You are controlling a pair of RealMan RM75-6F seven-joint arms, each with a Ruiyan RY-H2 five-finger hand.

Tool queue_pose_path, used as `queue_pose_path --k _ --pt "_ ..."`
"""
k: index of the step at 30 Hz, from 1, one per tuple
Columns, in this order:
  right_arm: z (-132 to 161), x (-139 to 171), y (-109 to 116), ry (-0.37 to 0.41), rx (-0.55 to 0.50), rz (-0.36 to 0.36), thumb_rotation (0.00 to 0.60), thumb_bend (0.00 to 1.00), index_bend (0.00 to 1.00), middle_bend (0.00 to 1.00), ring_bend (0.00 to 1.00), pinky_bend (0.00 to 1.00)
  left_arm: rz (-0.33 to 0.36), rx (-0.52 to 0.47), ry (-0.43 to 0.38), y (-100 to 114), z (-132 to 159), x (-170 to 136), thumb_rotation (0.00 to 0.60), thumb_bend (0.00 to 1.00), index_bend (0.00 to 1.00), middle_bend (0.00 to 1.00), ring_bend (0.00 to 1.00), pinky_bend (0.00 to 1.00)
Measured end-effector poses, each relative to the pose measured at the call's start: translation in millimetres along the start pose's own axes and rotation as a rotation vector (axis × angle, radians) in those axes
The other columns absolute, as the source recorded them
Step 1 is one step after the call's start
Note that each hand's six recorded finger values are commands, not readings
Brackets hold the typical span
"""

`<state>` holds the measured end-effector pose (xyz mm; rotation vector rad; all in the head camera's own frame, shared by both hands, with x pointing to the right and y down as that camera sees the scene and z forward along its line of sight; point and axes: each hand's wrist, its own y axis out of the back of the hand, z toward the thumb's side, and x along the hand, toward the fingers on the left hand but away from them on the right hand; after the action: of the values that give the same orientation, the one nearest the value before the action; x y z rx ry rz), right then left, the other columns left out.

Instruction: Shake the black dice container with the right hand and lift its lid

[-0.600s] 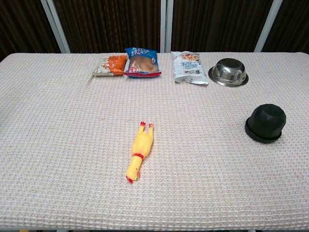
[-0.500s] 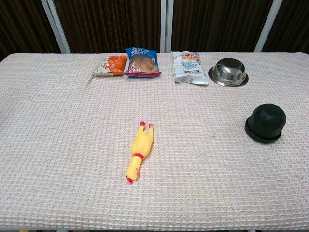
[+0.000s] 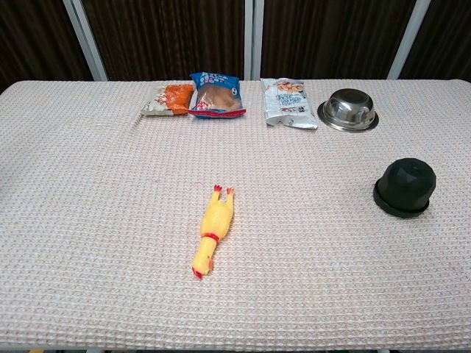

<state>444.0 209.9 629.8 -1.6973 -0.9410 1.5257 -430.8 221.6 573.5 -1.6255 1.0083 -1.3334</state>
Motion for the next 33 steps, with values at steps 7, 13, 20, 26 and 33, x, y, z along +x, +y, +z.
queue_pose_path --k 7,13,20,26,33 --pt "15.1 -17.5 -11.9 0.037 -0.07 0.031 0.6 0.02 0.0 0.04 0.0 0.0 -0.009 -0.004 0.003 -5.1 -1.2 0.1 0.6 0.09 0.13 0.11 0.03 0.17" --pt "26.0 -37.3 -28.1 0.046 -0.127 0.113 0.6 0.03 0.0 0.04 0.0 0.0 -0.016 -0.005 0.014 -5.6 -7.8 0.2 0.6 0.09 0.13 0.11 0.03 0.17" --pt "57.5 -70.7 -45.2 0.094 -0.162 0.19 0.6 0.03 0.0 0.04 0.0 0.0 -0.02 -0.012 0.022 -6.4 -12.4 -0.2 0.6 0.09 0.13 0.11 0.03 0.17" --pt "75.9 -80.3 -54.9 0.117 -0.195 0.234 0.6 0.03 0.0 0.04 0.0 0.0 -0.019 -0.017 0.013 -4.9 -10.5 1.6 0.6 0.09 0.13 0.11 0.03 0.17" --pt "85.1 -89.9 -61.6 0.12 -0.182 0.237 0.6 0.03 0.0 0.05 0.0 0.0 -0.018 -0.018 0.013 -4.8 -10.3 1.8 0.6 0.09 0.13 0.11 0.03 0.17"
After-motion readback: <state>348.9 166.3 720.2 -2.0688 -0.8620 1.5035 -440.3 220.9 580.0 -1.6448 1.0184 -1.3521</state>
